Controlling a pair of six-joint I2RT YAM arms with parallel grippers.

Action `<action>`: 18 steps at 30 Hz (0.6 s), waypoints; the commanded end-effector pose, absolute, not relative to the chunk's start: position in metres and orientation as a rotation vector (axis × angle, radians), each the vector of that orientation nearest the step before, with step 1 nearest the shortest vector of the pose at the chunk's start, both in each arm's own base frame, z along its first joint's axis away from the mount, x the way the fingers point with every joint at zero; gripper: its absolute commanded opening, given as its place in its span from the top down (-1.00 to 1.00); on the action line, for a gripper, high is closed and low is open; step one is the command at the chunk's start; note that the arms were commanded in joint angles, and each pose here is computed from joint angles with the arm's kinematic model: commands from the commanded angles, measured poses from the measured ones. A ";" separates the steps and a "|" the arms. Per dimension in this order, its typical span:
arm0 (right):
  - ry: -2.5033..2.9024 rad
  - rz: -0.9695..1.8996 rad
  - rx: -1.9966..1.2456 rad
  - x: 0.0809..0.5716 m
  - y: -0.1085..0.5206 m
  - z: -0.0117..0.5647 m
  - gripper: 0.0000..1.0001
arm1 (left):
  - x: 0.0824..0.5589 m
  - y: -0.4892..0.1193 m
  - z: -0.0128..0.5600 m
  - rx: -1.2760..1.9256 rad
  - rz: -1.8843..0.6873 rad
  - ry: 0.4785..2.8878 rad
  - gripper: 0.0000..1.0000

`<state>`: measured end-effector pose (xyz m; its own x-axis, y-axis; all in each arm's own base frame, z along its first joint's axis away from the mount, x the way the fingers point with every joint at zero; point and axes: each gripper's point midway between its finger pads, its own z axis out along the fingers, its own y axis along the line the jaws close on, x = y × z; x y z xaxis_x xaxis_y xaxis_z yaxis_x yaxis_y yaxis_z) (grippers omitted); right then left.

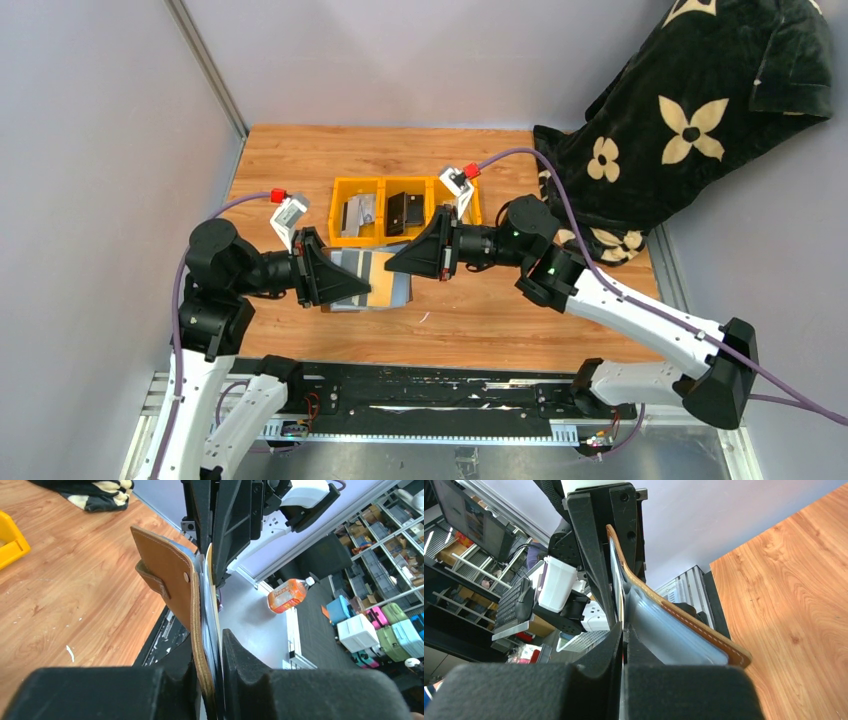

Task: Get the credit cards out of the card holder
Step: Remove the credit card from the card holder.

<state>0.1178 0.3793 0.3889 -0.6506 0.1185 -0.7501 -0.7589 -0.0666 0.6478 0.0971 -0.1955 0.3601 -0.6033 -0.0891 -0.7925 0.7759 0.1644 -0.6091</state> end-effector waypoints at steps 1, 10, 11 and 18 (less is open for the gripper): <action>1.559 1.763 -0.677 0.124 0.358 0.392 1.00 | 0.088 -0.196 0.372 0.716 -1.540 1.688 0.67; 1.670 1.627 -0.625 0.151 0.314 0.373 1.00 | 0.111 -0.191 0.353 0.725 -1.364 1.730 0.96; 1.695 1.599 -0.598 0.160 0.306 0.368 1.00 | 0.115 -0.189 0.347 0.735 -1.317 1.739 0.99; 1.931 1.251 -0.321 0.259 0.243 0.308 1.00 | 0.133 -0.176 0.289 0.915 -1.071 1.781 1.00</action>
